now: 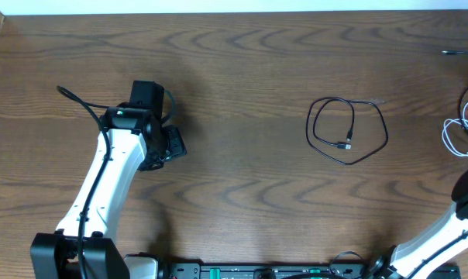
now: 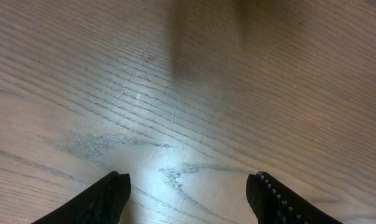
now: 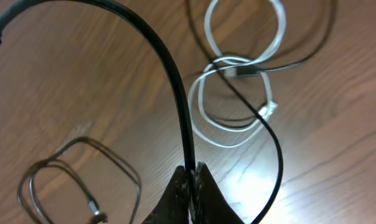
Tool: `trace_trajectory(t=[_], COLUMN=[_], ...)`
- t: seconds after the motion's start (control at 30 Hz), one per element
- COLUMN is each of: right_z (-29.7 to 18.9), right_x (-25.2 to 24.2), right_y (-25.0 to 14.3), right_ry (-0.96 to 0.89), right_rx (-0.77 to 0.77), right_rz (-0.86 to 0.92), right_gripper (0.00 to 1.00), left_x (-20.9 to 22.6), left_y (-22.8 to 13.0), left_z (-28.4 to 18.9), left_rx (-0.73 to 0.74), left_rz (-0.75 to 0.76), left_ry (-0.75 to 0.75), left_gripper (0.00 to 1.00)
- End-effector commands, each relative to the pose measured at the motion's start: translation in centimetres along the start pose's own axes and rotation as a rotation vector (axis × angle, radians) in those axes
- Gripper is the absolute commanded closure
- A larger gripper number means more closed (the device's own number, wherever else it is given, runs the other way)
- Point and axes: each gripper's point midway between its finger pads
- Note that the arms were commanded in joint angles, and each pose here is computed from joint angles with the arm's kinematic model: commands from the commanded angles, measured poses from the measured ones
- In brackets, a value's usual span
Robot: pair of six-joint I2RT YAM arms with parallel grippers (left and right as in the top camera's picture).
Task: Untangle cables
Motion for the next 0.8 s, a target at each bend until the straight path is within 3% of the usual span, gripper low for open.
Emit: trace_trajectory(t=[0.0,0.2,0.5,0.53,0.6,0.63,0.67,0.77], right_z=[-0.8,-0.9,-1.4,-1.4,-1.2,-1.1,-1.0,-0.7], right_x=[-1.5,-3.7,-8.0,-8.2,-8.1,-8.0,-7.9,-7.6], right_y=[0.1,0.7,0.8,0.9,1.0,1.0,0.9,0.6], right_ry=[-0.015,-0.040,-0.229,-0.235,-0.227,-0.221,-0.214,-0.203], right_rx=[-0.019,-0.052,-0.085,-0.088,-0.092,-0.091,-0.087,-0.070], right_rz=[0.084,0.166,0.282,0.291,0.297,0.296,0.295,0.293], right_gripper=[0.99,0.99,0.98,0.94,0.52,0.39,0.32,0.26], left_x=[0.3,0.4,0.4,0.4,0.4,0.4,0.4,0.4], left_y=[-0.1,-0.3,-0.3,-0.3,-0.3,-0.3,-0.3,-0.3], left_z=[0.3,0.3,0.3,0.3,0.3,0.3,0.3,0.3], left_rx=[0.009,0.014,0.014,0.014,0.014,0.014,0.014,0.014], left_rz=[-0.012,-0.011,-0.012,-0.012,-0.012,-0.012,-0.012,-0.012], left_ry=[0.015,0.020,0.020,0.020,0.020,0.020,0.020,0.020], left_gripper=[0.35,0.35,0.35,0.35,0.35,0.35,0.35,0.35])
Point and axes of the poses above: each gripper's point midway between its finger pads, its own z axis out along the fingers, its own x axis along the line the jaws close on, y = z × x, and after that the axes turned 15 degrees about -z, right-handed
